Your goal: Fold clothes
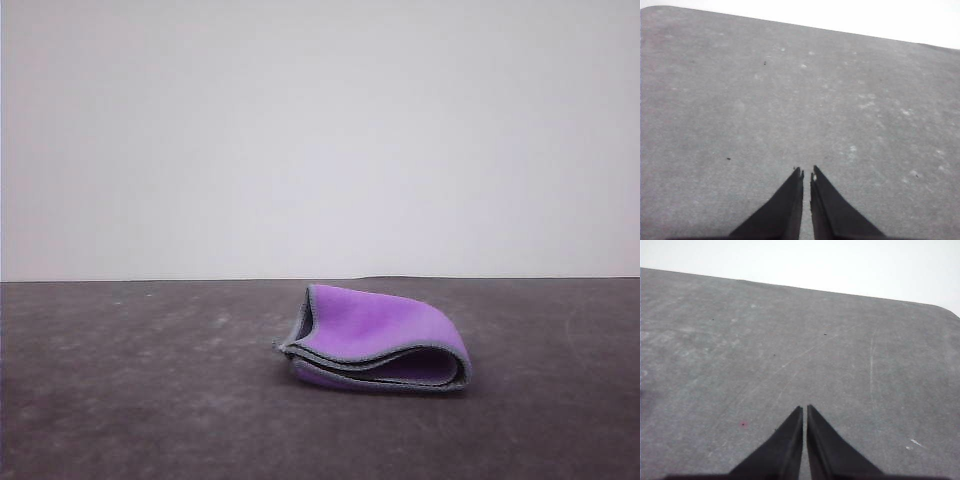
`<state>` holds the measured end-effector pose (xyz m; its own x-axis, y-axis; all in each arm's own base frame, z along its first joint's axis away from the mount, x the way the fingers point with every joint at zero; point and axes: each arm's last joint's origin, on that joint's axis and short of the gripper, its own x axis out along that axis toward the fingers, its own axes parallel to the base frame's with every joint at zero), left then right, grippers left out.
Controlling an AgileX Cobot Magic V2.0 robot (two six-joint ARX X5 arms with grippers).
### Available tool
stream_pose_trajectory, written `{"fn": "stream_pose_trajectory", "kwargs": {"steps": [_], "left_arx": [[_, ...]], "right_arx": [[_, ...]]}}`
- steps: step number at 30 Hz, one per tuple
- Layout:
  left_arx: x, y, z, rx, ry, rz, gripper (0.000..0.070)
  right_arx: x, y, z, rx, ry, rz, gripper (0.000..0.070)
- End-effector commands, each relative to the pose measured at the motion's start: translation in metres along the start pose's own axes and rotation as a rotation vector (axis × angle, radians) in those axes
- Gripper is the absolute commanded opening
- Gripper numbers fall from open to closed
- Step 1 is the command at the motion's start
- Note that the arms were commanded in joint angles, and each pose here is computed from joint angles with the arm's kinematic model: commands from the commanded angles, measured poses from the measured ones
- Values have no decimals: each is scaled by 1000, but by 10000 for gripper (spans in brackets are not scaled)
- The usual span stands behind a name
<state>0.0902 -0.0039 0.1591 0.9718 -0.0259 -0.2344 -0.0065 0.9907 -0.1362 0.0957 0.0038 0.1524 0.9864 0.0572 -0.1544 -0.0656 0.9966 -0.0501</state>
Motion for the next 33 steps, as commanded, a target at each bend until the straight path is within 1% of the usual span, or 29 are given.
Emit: {"fn": "stream_pose_trajectory", "kwargs": {"steps": [1, 33], "left_arx": [[2, 1, -7, 5, 28, -3, 16], [2, 1, -7, 6, 29, -2, 16]], "right_arx": [[0, 0, 0, 11, -9, 0, 6], [0, 0, 0, 11, -9, 0, 6]]}}
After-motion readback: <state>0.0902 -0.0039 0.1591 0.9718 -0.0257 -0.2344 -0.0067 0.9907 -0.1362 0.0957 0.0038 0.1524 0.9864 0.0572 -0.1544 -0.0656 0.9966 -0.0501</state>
